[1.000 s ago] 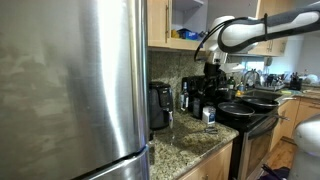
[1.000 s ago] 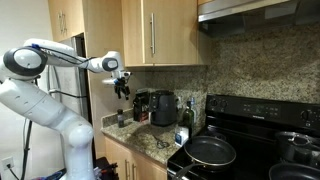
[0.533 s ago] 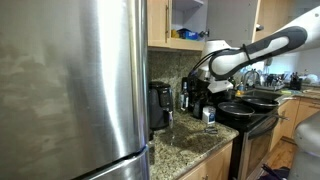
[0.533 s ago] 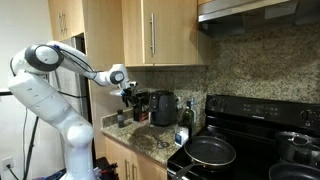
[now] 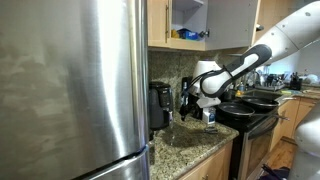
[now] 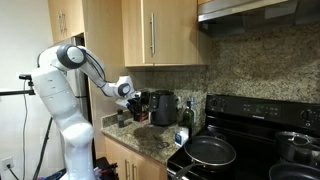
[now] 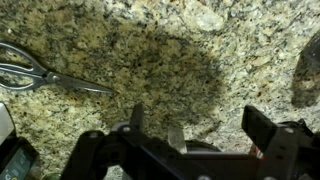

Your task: Open the right cabinet door and then open the drawer of the air fryer

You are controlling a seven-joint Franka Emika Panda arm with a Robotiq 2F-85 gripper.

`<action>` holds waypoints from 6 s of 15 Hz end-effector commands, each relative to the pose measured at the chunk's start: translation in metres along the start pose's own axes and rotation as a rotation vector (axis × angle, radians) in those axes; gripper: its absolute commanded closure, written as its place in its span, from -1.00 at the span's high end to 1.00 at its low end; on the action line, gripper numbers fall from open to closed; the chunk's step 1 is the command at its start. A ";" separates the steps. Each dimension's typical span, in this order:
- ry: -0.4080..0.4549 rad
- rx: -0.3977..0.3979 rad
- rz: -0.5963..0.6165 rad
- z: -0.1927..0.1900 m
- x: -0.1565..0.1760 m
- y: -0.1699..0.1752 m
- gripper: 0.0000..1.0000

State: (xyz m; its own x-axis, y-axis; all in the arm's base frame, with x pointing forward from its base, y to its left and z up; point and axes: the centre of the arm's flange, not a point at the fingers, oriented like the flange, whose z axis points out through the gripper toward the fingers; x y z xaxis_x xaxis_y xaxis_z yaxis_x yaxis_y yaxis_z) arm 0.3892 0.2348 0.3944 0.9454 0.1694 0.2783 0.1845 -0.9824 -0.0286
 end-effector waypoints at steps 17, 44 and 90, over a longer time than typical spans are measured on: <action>0.223 -0.027 0.060 0.046 0.046 -0.003 1.00; 0.340 -0.017 -0.066 0.083 0.136 -0.018 0.36; -0.348 -0.073 -0.087 0.058 0.140 -0.020 -0.81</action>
State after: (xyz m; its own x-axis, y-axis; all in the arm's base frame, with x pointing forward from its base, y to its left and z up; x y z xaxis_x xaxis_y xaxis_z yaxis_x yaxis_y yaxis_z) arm 0.5306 0.2834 0.3726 0.9710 0.2387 -0.0125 0.2390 -0.9694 0.0553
